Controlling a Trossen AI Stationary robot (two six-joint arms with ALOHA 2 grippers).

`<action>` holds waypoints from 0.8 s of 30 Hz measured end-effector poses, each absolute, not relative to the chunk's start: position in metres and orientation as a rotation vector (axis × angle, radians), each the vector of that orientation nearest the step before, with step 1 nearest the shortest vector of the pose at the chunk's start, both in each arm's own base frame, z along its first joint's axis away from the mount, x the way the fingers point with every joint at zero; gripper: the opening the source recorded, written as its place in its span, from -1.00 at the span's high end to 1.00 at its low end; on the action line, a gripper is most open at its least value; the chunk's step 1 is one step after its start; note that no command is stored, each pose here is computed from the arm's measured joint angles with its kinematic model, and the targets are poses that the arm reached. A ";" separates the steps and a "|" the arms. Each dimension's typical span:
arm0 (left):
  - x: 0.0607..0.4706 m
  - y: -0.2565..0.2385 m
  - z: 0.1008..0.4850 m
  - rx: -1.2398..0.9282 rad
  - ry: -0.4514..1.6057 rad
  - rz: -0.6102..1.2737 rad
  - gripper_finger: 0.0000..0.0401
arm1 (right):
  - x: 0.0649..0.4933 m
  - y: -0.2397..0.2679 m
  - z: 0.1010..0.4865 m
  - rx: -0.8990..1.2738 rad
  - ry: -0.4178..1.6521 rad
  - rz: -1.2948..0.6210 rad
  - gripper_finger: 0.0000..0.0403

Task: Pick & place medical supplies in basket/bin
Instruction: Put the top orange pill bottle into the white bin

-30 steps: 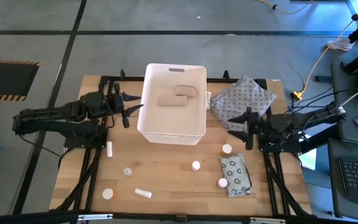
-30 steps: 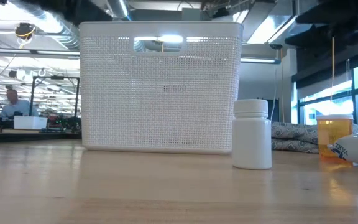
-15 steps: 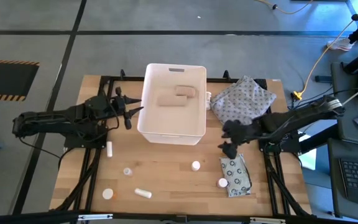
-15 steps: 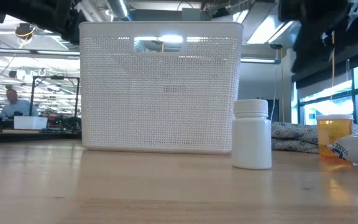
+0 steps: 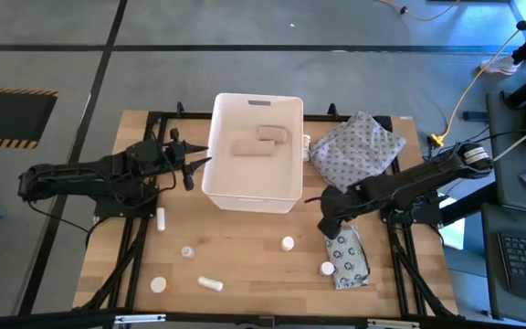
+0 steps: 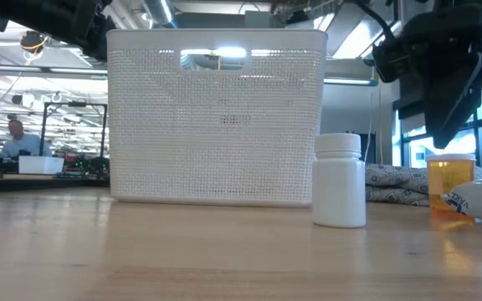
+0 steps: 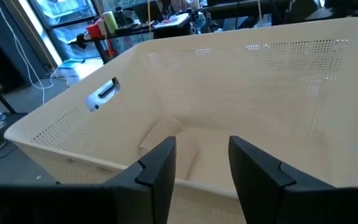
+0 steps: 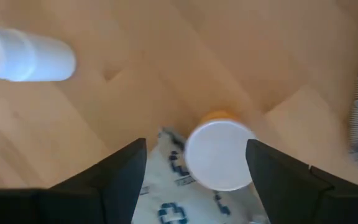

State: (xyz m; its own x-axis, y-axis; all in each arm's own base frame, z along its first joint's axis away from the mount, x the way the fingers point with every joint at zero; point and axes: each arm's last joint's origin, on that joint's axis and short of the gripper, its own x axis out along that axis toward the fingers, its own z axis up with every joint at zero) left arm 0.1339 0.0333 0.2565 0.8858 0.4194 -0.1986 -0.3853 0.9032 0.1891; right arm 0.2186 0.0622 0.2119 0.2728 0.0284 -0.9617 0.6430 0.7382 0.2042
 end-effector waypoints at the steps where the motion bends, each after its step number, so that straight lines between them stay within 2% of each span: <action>1: 0.134 0.033 0.256 0.146 0.238 0.420 0.30 | 0.217 0.062 0.212 0.645 1.249 -0.464 -0.37; 14: 0.134 0.033 0.256 0.147 0.240 0.420 0.30 | 0.213 0.062 0.216 0.694 1.290 -0.412 -0.38; 24: 0.134 0.033 0.256 0.147 0.240 0.420 0.30 | 0.213 0.061 0.216 0.650 1.294 -0.383 -0.77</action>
State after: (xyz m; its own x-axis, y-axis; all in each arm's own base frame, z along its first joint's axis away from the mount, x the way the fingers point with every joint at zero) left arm 0.1340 0.0333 0.2563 0.8854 0.4197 -0.1995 -0.3852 0.9030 0.1901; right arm 0.2129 0.0611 0.2164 0.2477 0.0924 -0.9644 0.6029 0.7646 0.2281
